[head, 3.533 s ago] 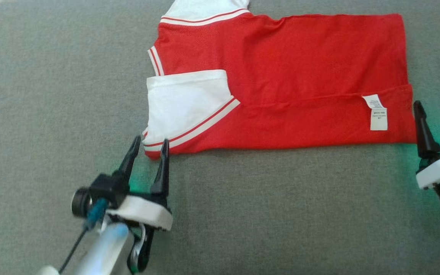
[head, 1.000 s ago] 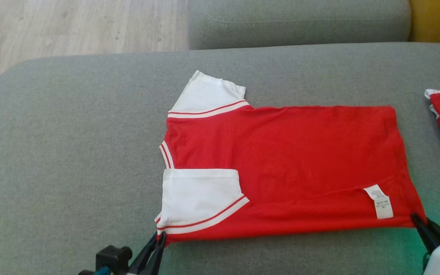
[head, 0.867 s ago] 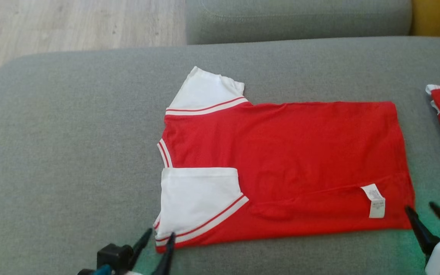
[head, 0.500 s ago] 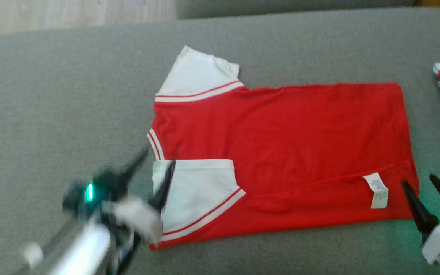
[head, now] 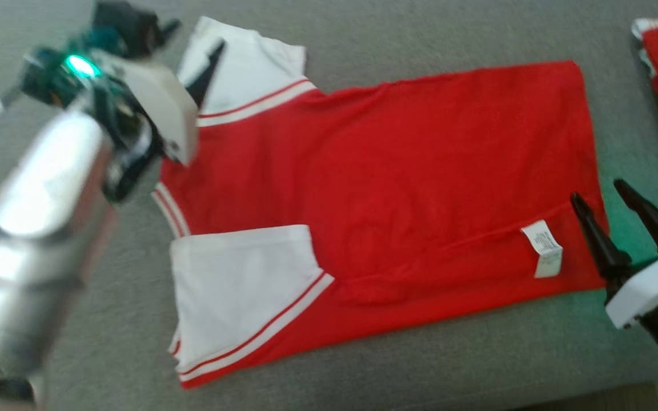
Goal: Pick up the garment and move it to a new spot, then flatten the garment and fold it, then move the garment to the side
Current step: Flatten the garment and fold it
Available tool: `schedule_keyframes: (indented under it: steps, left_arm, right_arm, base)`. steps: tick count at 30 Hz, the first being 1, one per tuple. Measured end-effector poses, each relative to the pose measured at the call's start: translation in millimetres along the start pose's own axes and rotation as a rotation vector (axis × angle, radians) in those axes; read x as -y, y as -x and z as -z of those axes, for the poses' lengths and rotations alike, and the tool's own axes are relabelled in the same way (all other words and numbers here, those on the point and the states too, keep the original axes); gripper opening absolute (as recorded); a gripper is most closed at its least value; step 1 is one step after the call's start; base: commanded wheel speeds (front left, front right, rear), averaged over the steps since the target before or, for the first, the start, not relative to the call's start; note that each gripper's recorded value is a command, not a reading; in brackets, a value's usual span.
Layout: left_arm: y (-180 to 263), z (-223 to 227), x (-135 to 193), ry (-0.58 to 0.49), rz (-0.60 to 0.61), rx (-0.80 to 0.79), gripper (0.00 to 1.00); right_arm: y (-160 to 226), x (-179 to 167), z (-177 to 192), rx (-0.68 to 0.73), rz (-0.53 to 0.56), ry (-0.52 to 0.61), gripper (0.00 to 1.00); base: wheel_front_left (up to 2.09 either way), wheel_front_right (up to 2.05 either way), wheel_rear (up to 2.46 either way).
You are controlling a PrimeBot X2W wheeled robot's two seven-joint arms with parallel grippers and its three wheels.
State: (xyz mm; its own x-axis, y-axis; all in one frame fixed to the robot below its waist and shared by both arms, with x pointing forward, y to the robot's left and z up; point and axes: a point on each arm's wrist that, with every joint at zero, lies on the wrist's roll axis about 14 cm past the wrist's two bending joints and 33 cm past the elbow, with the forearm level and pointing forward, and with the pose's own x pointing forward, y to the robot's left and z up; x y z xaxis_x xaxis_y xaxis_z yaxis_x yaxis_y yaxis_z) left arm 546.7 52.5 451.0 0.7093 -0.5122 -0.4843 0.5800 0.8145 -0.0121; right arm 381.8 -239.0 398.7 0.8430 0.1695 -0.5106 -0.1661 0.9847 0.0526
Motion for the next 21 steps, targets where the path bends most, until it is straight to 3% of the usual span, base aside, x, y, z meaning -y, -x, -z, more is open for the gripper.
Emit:
schedule_keyframes:
  steps: [12,21]
  left_arm:
    - [-64.9,55.1,-40.3,-0.037,-0.023,-0.315,1.0]
    - [-88.8,59.0,-45.6,-0.012,-0.026,-0.338,1.0]
  right_arm:
    - [-2.0,28.2,18.6,-0.045,0.074,-0.019,1.0]
    - [5.1,46.1,29.4,-0.063,0.127,-0.031,1.0]
  base:
    - [0.0,0.0,0.0]
    - [0.0,0.0,0.0]
